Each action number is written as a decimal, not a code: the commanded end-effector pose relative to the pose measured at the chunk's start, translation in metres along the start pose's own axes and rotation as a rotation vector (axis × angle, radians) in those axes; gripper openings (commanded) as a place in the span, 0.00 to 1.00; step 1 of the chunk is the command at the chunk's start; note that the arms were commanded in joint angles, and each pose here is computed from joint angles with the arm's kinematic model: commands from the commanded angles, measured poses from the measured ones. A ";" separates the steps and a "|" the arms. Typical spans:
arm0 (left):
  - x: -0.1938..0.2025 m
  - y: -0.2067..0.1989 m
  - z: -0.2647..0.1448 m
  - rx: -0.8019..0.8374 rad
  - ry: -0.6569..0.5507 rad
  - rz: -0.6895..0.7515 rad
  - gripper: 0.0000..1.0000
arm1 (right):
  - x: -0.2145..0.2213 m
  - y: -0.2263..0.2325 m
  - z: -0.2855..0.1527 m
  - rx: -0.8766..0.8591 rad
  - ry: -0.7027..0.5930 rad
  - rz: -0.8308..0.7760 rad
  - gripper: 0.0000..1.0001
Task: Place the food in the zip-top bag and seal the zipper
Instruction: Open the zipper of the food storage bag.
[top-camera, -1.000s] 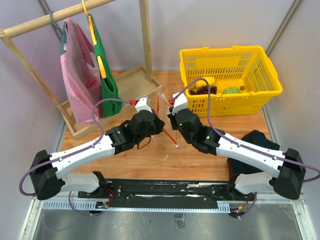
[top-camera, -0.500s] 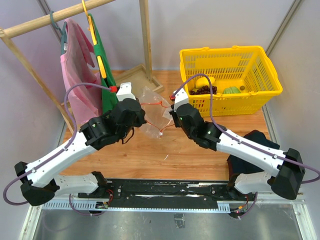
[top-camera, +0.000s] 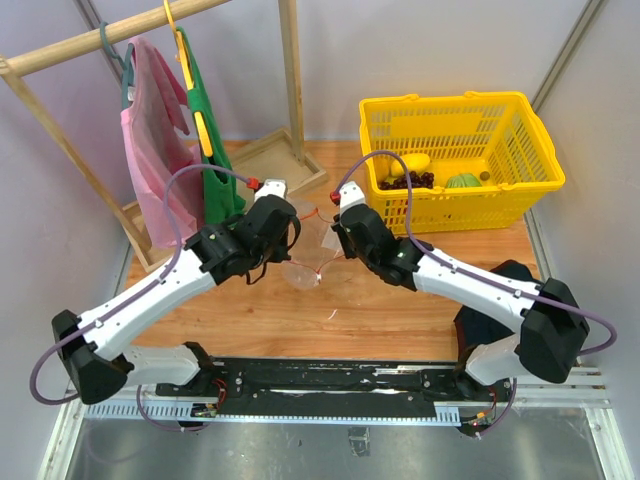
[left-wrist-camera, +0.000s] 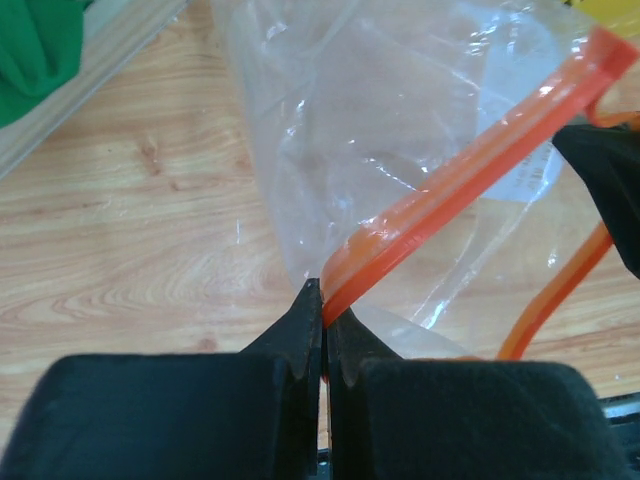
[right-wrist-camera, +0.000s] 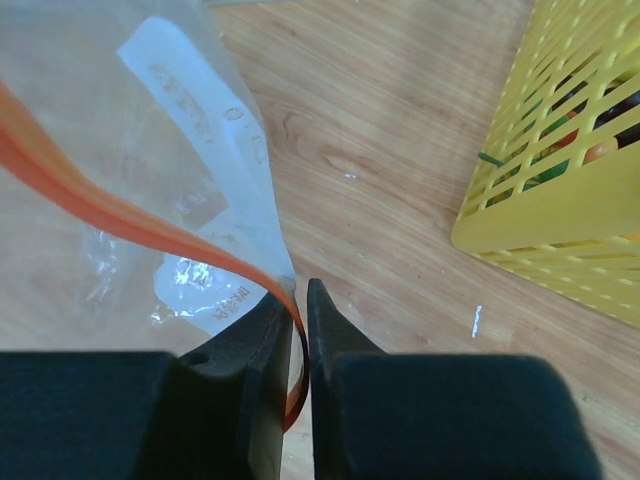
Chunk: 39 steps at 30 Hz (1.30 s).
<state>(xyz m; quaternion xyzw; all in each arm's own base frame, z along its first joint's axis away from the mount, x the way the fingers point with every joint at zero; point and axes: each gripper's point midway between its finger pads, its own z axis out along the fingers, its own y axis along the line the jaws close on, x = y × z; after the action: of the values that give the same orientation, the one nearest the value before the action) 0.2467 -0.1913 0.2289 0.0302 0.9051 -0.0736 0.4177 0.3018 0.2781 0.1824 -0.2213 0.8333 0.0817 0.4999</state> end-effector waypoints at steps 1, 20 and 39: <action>0.000 -0.016 0.025 0.109 0.046 0.019 0.00 | 0.013 -0.007 0.007 0.010 0.036 0.002 0.14; -0.006 -0.034 0.072 0.144 0.121 0.132 0.00 | -0.063 -0.048 -0.044 -0.006 -0.058 -0.056 0.53; -0.031 0.000 0.057 0.086 -0.024 0.082 0.00 | -0.115 -0.229 -0.027 0.276 0.038 0.054 0.83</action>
<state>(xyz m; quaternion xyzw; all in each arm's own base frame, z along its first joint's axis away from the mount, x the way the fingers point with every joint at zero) 0.3037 -0.2107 0.2116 0.0942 0.9013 -0.0979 0.4113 0.4151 0.1284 0.3243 -0.1392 0.8302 -0.0065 0.5398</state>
